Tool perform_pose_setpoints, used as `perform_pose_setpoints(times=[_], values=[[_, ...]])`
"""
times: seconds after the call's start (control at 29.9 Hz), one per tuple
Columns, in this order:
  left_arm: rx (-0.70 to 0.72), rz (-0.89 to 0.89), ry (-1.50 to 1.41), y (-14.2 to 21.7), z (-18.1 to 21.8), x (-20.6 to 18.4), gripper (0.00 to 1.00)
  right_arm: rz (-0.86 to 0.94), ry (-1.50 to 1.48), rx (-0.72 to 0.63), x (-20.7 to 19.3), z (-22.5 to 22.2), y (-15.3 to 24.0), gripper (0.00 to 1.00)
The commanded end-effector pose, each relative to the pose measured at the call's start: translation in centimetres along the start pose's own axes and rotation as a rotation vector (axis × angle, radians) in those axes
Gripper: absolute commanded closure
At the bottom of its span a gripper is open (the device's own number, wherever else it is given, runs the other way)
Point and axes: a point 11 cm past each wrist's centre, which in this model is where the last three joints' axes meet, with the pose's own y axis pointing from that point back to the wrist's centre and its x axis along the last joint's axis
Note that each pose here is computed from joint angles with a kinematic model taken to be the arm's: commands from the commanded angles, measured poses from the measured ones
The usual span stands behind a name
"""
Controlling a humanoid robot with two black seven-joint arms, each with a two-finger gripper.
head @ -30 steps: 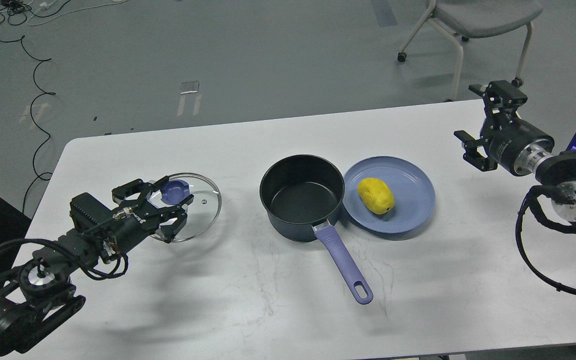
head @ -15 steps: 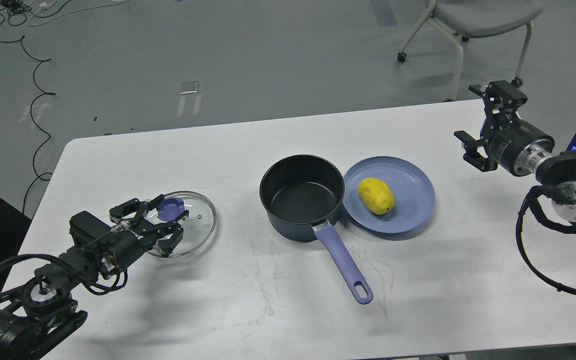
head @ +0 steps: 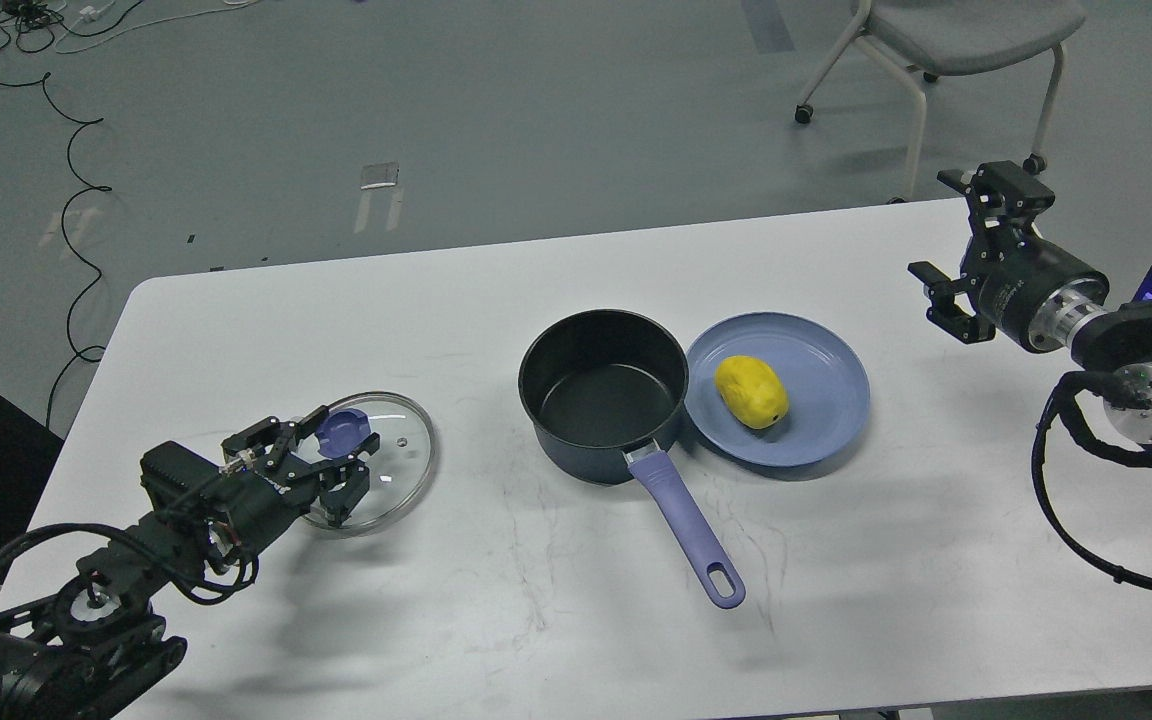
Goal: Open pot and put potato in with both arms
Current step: 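Lower the glass lid onto the table beside the pot, then open the left gripper and raise it away from the lid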
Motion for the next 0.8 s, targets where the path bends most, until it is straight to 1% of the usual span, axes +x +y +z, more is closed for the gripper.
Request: perform_pose_setpoints(times=[0.0,0.07,0.1,0.13,0.27,0.37,0.53,0.6,0.64,0.7,0.77], values=[[0.007,0.004,0.013,0.0,-0.1,0.1,0.20,0.000,0.000,0.000,0.0,0.0,0.0,0.00],[0.014,0.008,0.026,0.0,-0.2,0.1,0.13,0.000,0.000,0.000,0.0,0.0,0.0,0.00],[0.013,0.008,0.030,0.0,-0.2,0.1,0.06,0.000,0.000,0.000,0.0,0.0,0.0,0.00],[0.009,0.008,0.031,0.0,-0.1,0.1,0.05,0.000,0.000,0.000,0.0,0.0,0.0,0.00],[-0.035,0.012,0.036,-0.1,0.5,0.1,0.04,-0.001,0.001,0.006,0.0,-0.3,-0.1,0.00],[-0.024,0.042,0.068,-0.5,0.2,1.0,0.03,-0.005,0.004,0.013,-0.2,-0.7,-0.2,0.00],[0.045,0.188,0.238,-2.1,-1.4,5.8,0.03,-0.023,0.014,0.023,-0.7,-1.6,-0.6,0.00],[0.051,0.309,0.361,-2.8,-2.5,9.6,0.03,-0.057,0.051,0.011,-1.8,-1.7,-1.0,0.00],[0.047,0.341,0.388,-3.0,-2.8,10.7,0.03,-0.069,0.074,0.005,-2.2,-1.7,-1.1,0.00],[0.041,0.405,0.436,-3.3,-3.3,12.8,0.02,-0.096,0.144,-0.002,-2.9,-1.7,-1.4,0.00],[0.058,0.528,0.545,-3.7,-4.5,16.9,0.02,-0.140,0.332,-0.028,-3.8,-1.2,-1.5,0.00]])
